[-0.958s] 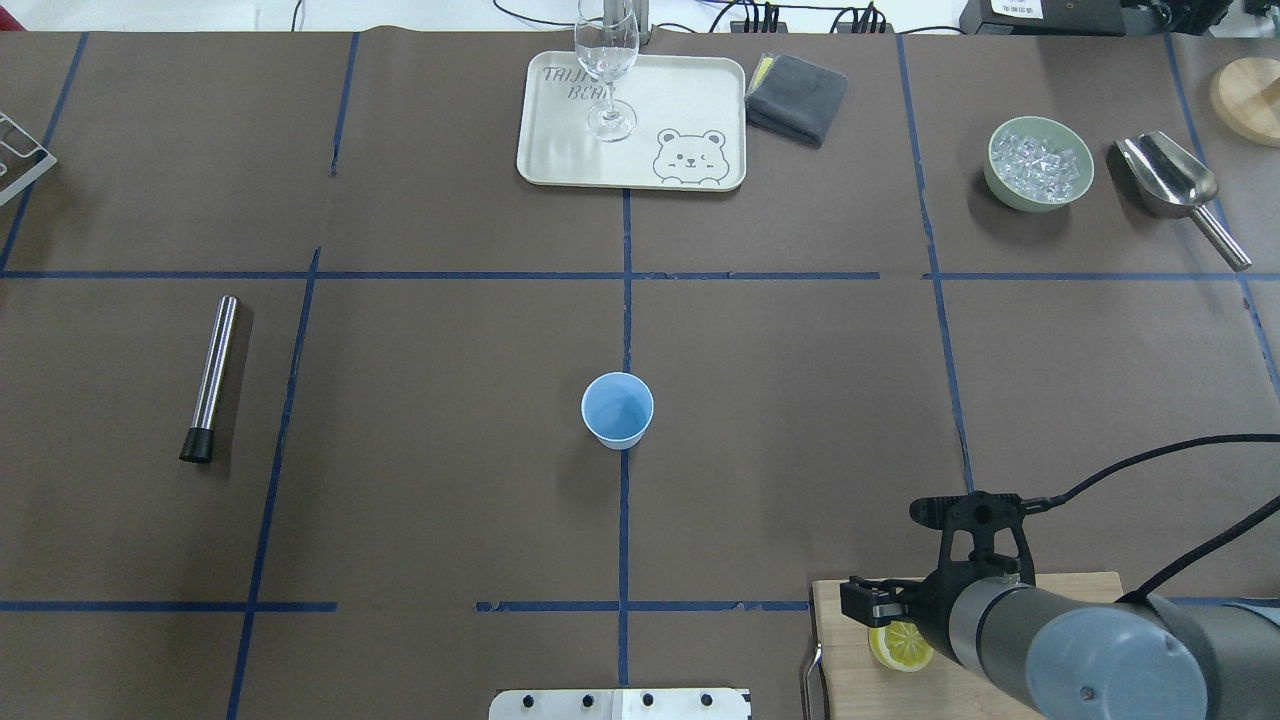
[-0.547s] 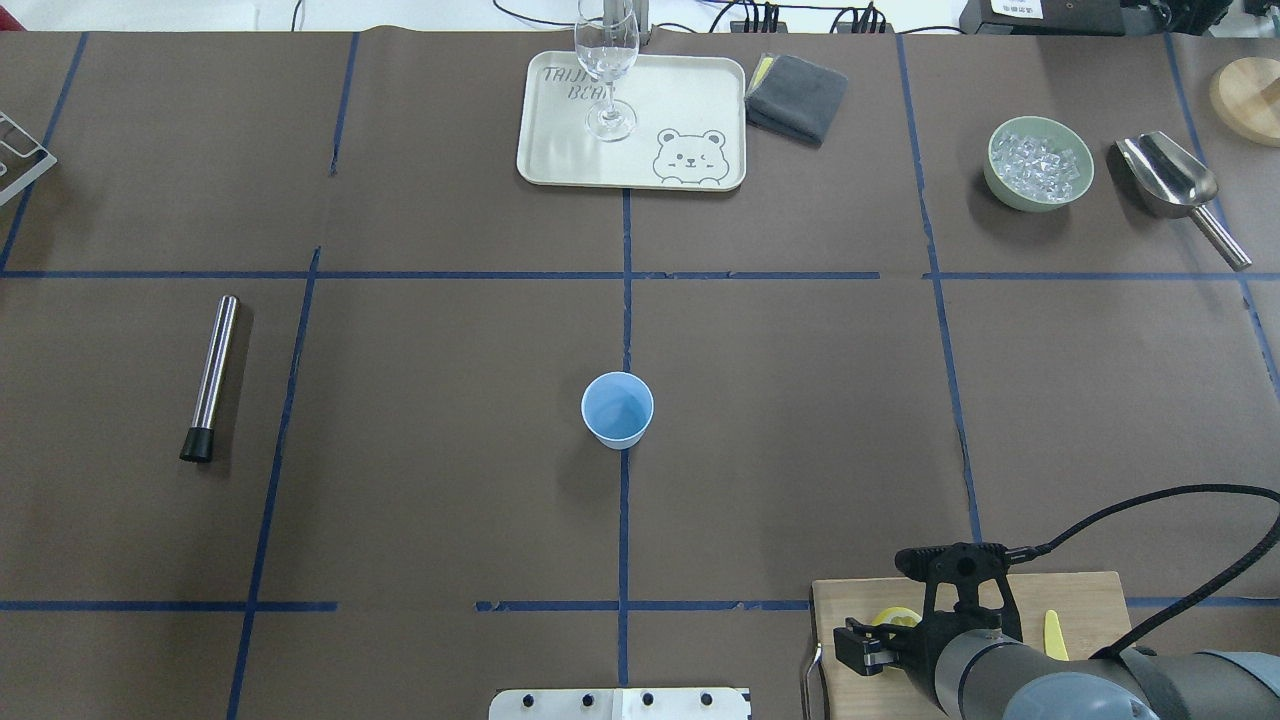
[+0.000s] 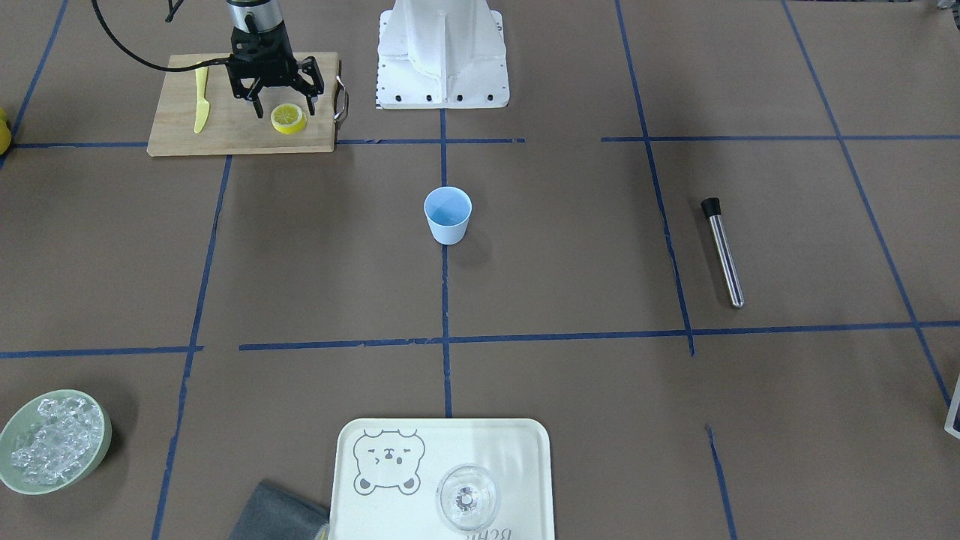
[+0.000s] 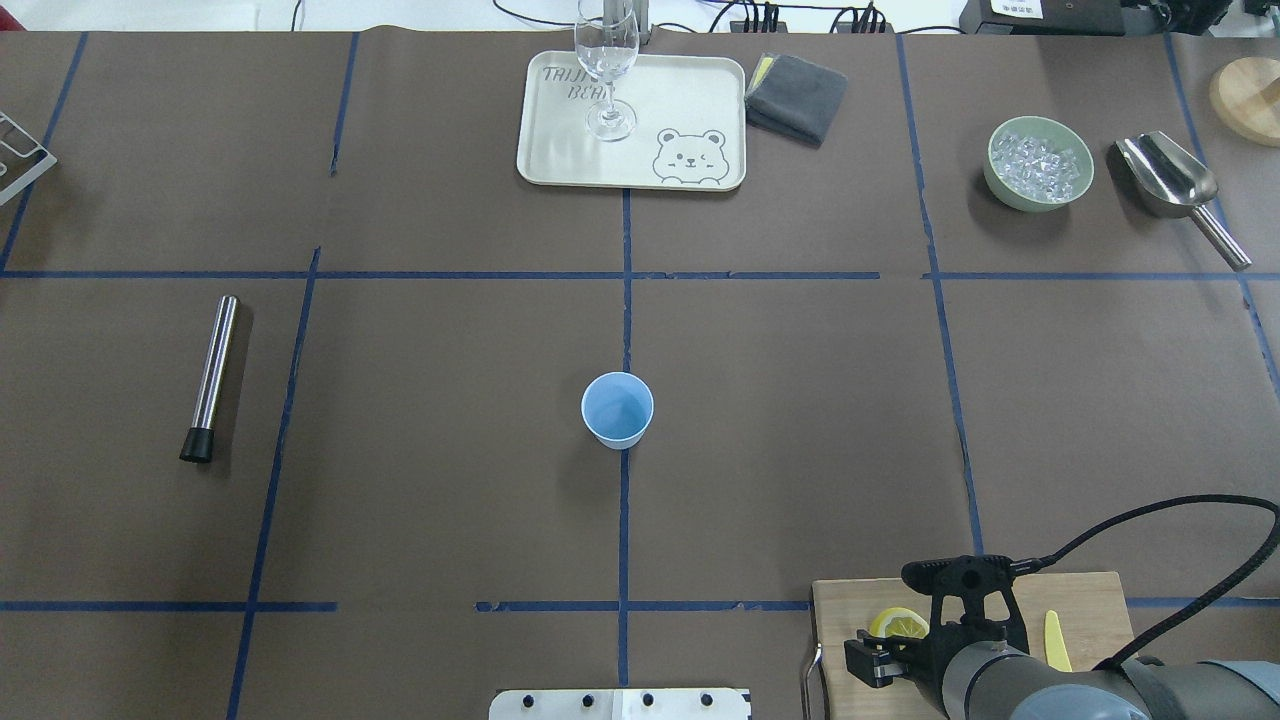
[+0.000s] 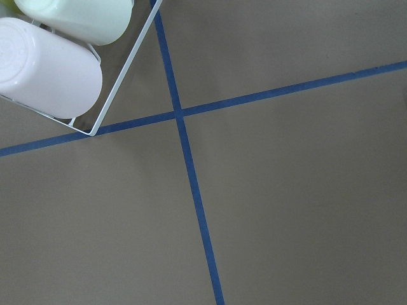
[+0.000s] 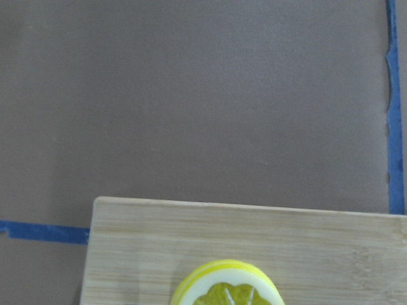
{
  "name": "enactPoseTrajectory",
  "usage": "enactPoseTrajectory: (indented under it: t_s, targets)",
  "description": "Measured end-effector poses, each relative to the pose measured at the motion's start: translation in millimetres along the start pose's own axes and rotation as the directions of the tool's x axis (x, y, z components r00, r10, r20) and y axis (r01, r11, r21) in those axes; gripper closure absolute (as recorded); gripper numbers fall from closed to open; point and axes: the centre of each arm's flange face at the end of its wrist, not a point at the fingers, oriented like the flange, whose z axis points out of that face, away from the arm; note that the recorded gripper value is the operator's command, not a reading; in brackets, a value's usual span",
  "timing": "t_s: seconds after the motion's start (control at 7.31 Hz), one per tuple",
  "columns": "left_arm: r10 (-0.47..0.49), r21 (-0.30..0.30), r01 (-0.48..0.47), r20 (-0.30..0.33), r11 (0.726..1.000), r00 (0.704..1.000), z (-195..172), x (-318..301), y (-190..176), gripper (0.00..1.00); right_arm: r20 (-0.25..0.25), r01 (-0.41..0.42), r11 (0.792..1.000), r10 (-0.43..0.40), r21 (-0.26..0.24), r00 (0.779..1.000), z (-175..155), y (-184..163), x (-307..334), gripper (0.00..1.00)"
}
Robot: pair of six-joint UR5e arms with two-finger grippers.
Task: Squeeze lemon into cup
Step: 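Close the right gripper on the yellow lemon slice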
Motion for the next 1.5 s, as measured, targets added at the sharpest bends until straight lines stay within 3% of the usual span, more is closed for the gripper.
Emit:
enactPoseTrajectory:
  t_s: [0.27, 0.68, 0.96, 1.09, 1.37, 1.5]
  targets:
    - [0.0, 0.0, 0.0, 0.0, 1.0, 1.0, -0.1, 0.1, 0.2, 0.0, -0.007, 0.004, 1.0, -0.004, -0.003, 1.0, 3.9, 2.5, 1.1, 0.08]
    - [-0.001, -0.001, 0.001, 0.0, 1.0, 1.0, -0.3, 0.4, 1.0, 0.0, -0.011, 0.008, 1.0, -0.008, -0.007, 1.0, 7.4, 5.4, 0.0, 0.24]
    - [-0.002, -0.001, 0.002, 0.0, 1.0, 1.0, -1.2, 1.5, 2.8, 0.0, -0.012, 0.01, 1.0, -0.01, -0.008, 1.0, 9.3, 6.5, -0.6, 0.27]
    - [-0.001, 0.0, 0.001, 0.0, 1.0, 1.0, -1.6, 1.9, 3.1, 0.0, -0.014, 0.011, 1.0, -0.011, -0.008, 1.0, 10.5, 7.0, -0.7, 0.36]
    - [0.0, 0.001, 0.0, 0.0, 1.0, 1.0, -2.0, 2.3, 3.2, 0.0, -0.014, 0.011, 1.0, -0.011, -0.01, 1.0, 10.7, 7.1, -0.9, 0.92]
    - [0.0, 0.001, 0.0, 0.0, 1.0, 1.0, -2.2, 2.7, 3.1, 0.0, -0.015, 0.01, 1.0, -0.01, -0.011, 1.0, 10.5, 6.8, -0.7, 1.0]
